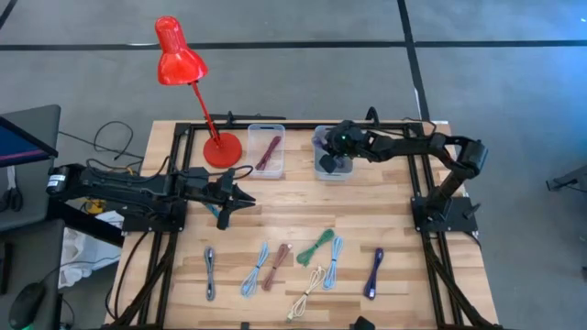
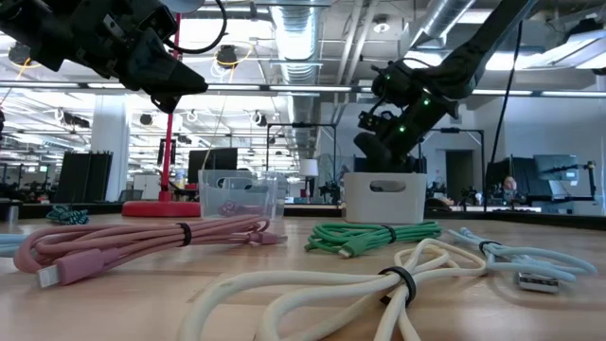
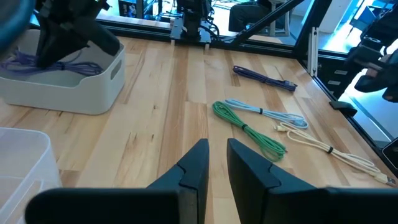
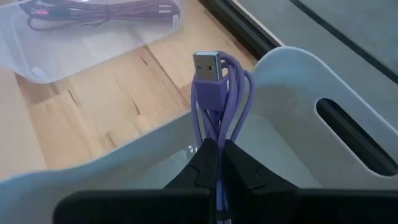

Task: Pick & Place USB Port
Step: Put the purple USB cable into the gray bin, then put the green USB cable into the gray bin

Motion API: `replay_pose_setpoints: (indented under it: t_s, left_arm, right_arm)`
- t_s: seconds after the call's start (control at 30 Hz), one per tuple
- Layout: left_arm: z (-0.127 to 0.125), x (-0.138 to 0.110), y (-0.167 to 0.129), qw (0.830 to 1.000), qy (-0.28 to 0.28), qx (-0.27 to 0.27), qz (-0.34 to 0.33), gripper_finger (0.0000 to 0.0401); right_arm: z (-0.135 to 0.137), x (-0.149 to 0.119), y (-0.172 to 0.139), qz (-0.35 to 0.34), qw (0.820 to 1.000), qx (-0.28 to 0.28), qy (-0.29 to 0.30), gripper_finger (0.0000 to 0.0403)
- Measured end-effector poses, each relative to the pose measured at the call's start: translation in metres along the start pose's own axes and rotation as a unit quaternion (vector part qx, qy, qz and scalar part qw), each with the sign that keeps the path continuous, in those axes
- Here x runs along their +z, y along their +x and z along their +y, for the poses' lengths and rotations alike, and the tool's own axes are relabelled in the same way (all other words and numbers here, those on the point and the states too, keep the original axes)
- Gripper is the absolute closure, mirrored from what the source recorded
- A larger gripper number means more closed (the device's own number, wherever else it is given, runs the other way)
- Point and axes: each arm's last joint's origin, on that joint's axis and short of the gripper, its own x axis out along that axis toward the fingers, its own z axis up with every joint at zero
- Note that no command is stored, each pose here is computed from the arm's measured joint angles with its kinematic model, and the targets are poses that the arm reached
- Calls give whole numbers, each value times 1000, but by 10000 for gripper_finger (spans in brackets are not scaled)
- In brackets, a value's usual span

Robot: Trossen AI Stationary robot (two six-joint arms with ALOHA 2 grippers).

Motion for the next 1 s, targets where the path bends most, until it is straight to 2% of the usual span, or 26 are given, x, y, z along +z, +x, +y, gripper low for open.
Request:
replay_pose_setpoints:
  t_s: [0.3, 0.67, 0.8, 1.0]
  left_arm:
    - [0, 0, 0, 1000, 0, 0, 0, 344]
    - [0, 0, 0, 1000, 0, 0, 0, 344]
    - [0, 0, 0, 1000, 0, 0, 0, 344]
    - [0, 0, 0, 1000, 0, 0, 0, 344]
  right_arm:
    - [-12, 1, -2, -3, 1000, -14, 12, 355]
    - [-16, 2, -4, -5, 1000, -18, 16, 349]
    - [-6, 12, -18, -29, 1000, -6, 8, 348]
    - [12, 23, -54, -49, 998, 21, -16, 348]
